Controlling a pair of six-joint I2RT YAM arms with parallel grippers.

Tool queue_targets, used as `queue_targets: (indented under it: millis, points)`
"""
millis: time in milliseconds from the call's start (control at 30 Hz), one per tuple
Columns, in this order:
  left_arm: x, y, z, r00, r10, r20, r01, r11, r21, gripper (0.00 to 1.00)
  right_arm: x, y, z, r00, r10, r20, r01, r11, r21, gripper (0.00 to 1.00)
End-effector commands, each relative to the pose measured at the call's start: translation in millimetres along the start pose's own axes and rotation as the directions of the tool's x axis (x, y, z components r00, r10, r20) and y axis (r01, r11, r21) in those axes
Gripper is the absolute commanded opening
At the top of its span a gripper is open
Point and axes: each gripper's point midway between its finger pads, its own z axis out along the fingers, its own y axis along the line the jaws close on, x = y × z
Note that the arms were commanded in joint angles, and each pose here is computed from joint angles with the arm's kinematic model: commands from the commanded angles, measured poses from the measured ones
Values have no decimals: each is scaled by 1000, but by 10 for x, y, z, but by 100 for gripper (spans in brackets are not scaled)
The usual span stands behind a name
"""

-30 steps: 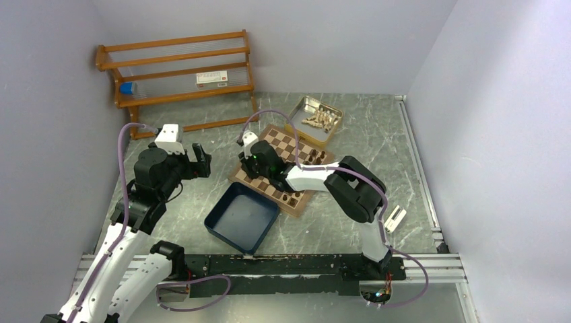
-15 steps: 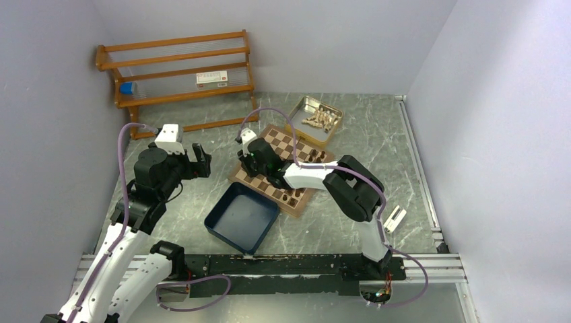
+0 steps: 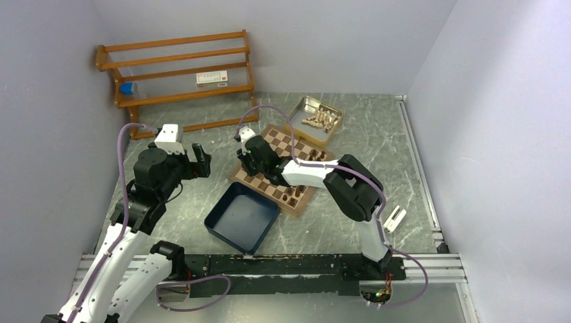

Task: Set up the chess pieces on the board
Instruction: Place the chess piece on the chessboard.

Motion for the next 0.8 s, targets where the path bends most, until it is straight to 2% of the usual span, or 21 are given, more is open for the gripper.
queue_targets:
  millis: [0, 333, 633, 767]
  points:
    - [-74, -10, -12, 1000, -3, 31, 3, 1000, 10, 98, 144, -63, 37, 998, 2, -57, 0, 999, 32, 16]
    - [-87, -11, -27, 999, -5, 36, 5, 1000, 10, 98, 155, -12, 51, 998, 11, -62, -10, 1000, 8, 22]
    - [-86, -13, -29, 999, -8, 37, 7, 1000, 11, 97, 121, 7, 65, 998, 20, -55, -20, 1000, 1, 37]
    - [-79, -14, -21, 999, -8, 34, 7, 1000, 12, 98, 83, 21, 60, 999, 21, -47, -22, 1000, -5, 41]
